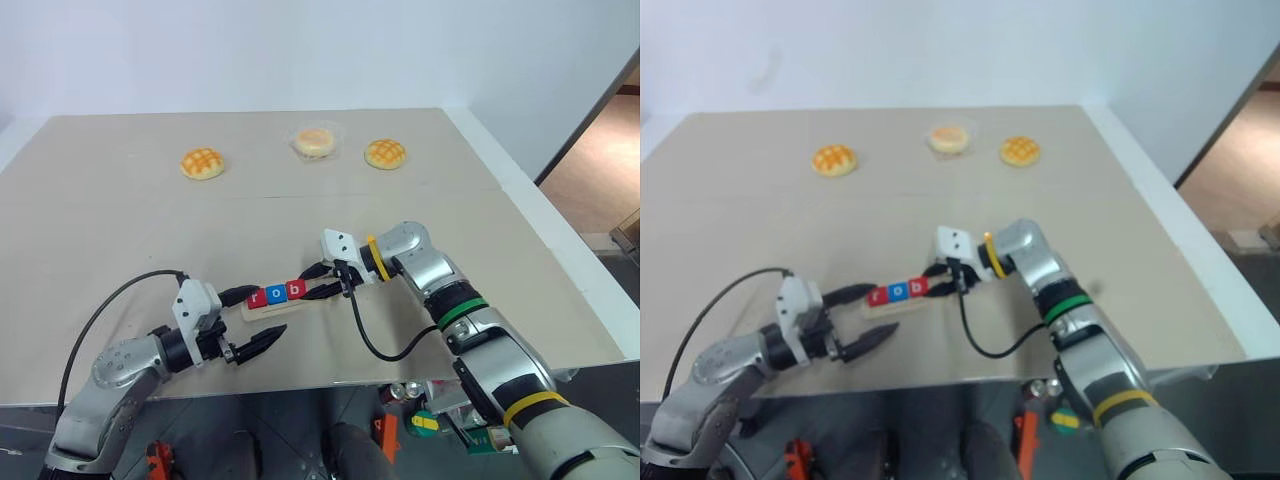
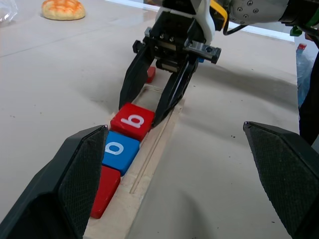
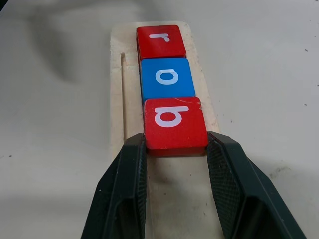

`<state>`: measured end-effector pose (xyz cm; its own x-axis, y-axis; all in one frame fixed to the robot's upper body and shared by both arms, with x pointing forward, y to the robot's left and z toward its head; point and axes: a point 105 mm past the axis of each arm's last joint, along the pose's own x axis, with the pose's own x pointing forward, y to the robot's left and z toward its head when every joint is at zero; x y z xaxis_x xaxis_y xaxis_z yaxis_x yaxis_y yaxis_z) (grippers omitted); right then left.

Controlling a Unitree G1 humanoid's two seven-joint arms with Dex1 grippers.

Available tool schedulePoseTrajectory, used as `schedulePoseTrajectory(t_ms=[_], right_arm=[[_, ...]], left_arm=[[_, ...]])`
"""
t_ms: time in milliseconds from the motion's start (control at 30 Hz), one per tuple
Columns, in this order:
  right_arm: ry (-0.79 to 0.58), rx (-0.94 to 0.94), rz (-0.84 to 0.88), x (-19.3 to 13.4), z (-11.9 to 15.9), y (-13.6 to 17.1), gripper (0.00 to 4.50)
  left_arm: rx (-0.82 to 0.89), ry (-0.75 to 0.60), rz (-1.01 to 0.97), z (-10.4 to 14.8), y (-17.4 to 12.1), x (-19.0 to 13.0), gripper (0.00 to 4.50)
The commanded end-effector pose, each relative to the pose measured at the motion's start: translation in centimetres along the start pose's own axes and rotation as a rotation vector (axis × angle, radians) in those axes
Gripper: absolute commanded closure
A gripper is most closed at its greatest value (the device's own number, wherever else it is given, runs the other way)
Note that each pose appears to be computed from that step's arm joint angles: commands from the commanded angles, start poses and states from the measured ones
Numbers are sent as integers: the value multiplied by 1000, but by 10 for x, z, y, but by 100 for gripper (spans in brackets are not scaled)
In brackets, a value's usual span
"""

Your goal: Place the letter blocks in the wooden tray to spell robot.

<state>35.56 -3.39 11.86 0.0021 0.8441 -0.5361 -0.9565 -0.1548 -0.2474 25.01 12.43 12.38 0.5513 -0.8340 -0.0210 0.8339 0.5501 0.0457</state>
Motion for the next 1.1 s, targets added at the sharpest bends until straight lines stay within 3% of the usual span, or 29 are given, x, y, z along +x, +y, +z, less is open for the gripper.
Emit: schedulePoseTrajectory(t_ms=[33, 1100], right_arm=[[-10, -52, -6, -1, 11, -7, 284], [-35, -7, 39, -3, 14, -5, 284]], left_arm=[[34, -28, -17, 10, -6, 4, 0], [37, -20, -28, 7, -8, 7, 0]])
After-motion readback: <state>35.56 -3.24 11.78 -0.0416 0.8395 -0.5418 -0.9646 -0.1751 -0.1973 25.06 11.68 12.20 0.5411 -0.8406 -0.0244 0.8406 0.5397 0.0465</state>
